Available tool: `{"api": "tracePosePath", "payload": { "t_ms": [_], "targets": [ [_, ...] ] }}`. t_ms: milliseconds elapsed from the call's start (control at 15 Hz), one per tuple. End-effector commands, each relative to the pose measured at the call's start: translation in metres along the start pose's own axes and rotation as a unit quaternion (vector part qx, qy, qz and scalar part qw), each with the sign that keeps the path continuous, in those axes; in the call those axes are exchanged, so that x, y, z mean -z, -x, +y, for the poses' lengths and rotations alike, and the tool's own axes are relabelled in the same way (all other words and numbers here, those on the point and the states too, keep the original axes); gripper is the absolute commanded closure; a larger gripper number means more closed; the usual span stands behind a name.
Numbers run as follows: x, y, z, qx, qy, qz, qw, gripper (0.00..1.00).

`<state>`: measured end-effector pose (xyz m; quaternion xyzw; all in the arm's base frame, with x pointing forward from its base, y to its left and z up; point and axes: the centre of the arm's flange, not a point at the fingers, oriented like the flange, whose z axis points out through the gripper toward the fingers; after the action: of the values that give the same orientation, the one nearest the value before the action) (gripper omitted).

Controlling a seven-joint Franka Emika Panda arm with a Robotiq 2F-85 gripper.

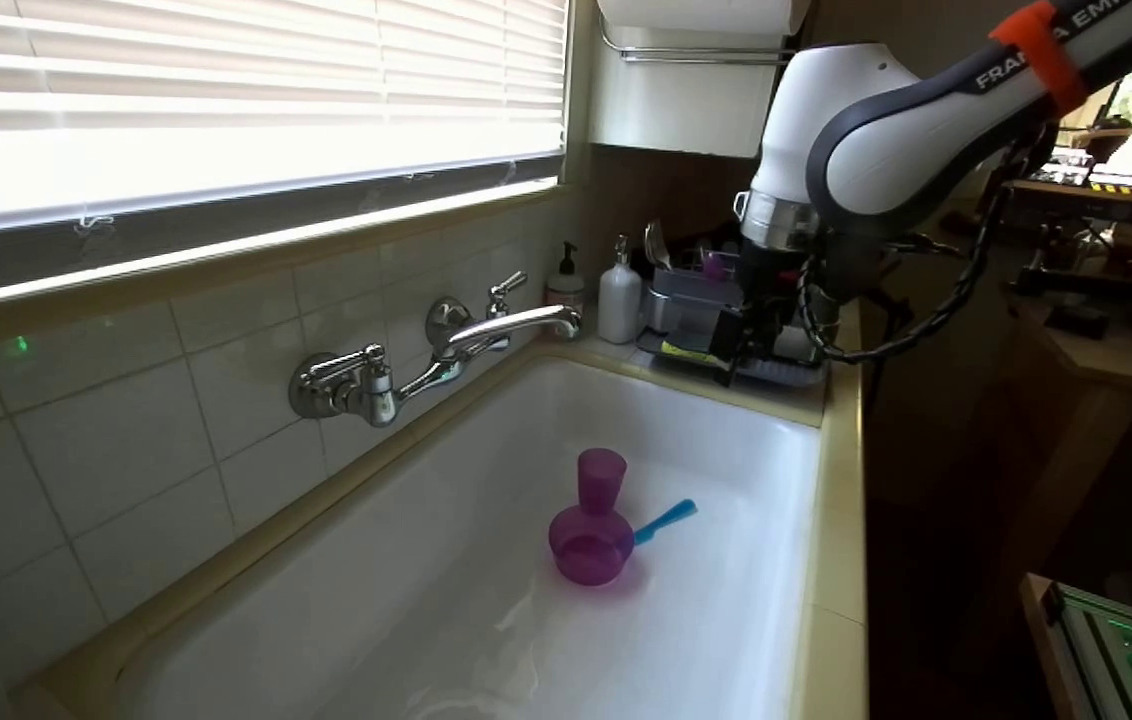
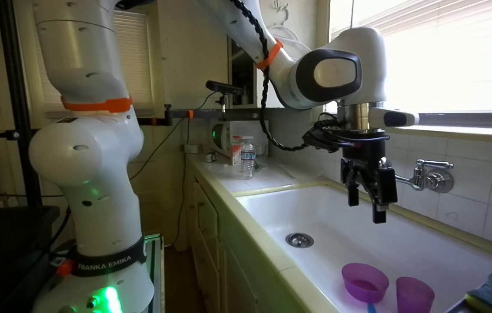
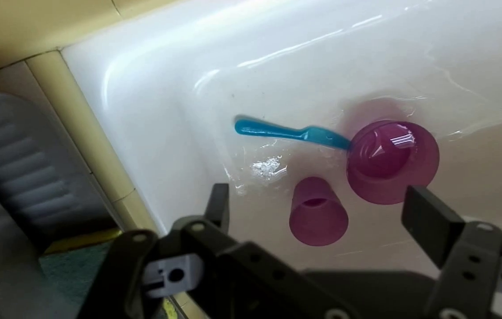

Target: Put the purple cup in the purple bowl then place the bowl on the dishrack.

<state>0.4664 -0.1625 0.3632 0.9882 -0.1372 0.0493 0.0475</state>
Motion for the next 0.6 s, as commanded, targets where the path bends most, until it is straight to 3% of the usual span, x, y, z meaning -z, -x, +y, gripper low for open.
{"api": "tracePosePath", "payload": {
  "t_ms": [0, 133, 400, 533],
  "targets": [
    [0.000, 0.000, 0.000, 0.000, 0.000, 0.000, 1.0000, 0.00],
    [-0.017, -0.014, 0.006, -0.029, -0.014, -0.004, 0.9995, 0.00],
    [-0.043, -0.039, 0.014, -0.060, -0.043, 0.025, 0.9970, 0.00],
    [-0.059, -0.052, 0.016, -0.052, -0.041, 0.037, 0.9971, 0.00]
  ]
}}
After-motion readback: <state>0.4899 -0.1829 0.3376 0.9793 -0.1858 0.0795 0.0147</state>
